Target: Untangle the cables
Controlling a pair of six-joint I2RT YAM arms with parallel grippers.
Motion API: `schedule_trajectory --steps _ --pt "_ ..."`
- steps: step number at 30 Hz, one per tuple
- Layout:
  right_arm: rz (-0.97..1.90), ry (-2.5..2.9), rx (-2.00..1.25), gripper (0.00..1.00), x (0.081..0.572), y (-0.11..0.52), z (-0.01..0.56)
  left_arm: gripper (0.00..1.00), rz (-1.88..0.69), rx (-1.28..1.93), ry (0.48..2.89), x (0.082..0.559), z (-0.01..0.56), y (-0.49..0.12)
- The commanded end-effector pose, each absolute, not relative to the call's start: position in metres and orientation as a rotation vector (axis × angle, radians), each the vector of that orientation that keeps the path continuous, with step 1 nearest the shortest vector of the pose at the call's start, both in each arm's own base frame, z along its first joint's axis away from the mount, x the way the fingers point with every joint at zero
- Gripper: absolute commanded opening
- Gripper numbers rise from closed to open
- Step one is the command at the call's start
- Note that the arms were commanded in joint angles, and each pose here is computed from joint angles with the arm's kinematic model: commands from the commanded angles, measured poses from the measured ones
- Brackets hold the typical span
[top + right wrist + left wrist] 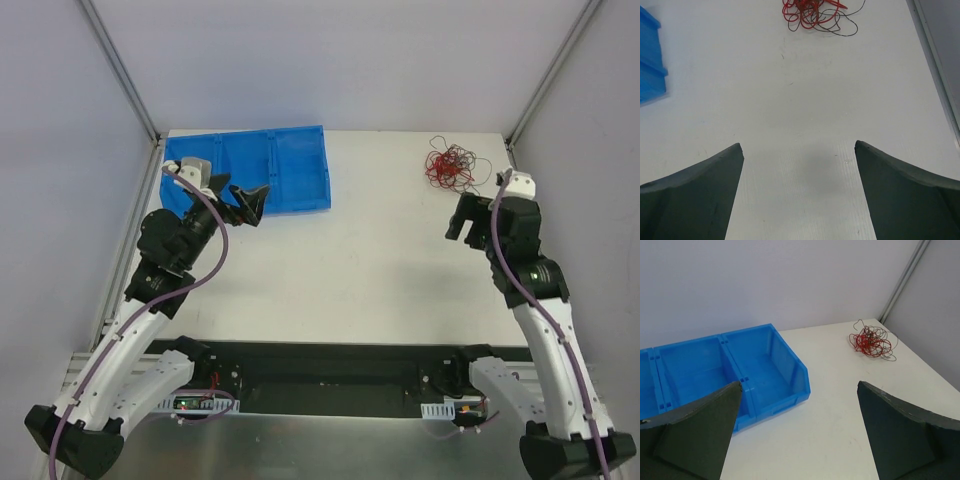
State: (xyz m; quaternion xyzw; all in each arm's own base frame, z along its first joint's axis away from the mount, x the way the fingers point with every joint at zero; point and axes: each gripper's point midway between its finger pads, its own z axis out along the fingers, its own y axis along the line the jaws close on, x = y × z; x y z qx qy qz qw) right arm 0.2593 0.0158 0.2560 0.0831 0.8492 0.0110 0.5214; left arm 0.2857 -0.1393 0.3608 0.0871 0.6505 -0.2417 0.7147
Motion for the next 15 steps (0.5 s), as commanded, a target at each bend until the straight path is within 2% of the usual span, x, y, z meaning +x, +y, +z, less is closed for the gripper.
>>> schedule_trajectory --steps 1,5,11,15 --pt "-0.002 1.979 0.238 0.96 0.307 0.016 0.274 0.99 -0.558 0.232 1.409 0.284 0.372 -0.148" --pt "0.009 1.901 0.409 0.96 0.352 0.006 0.275 0.99 -0.556 0.263 1.409 0.283 0.368 -0.153" --pt "0.160 1.939 0.737 0.96 0.420 -0.025 0.242 0.99 -0.526 0.270 1.397 0.281 0.370 -0.152" --pt "0.190 1.955 0.810 0.95 0.464 -0.039 0.218 0.99 -0.547 0.306 1.371 0.272 0.376 -0.158"
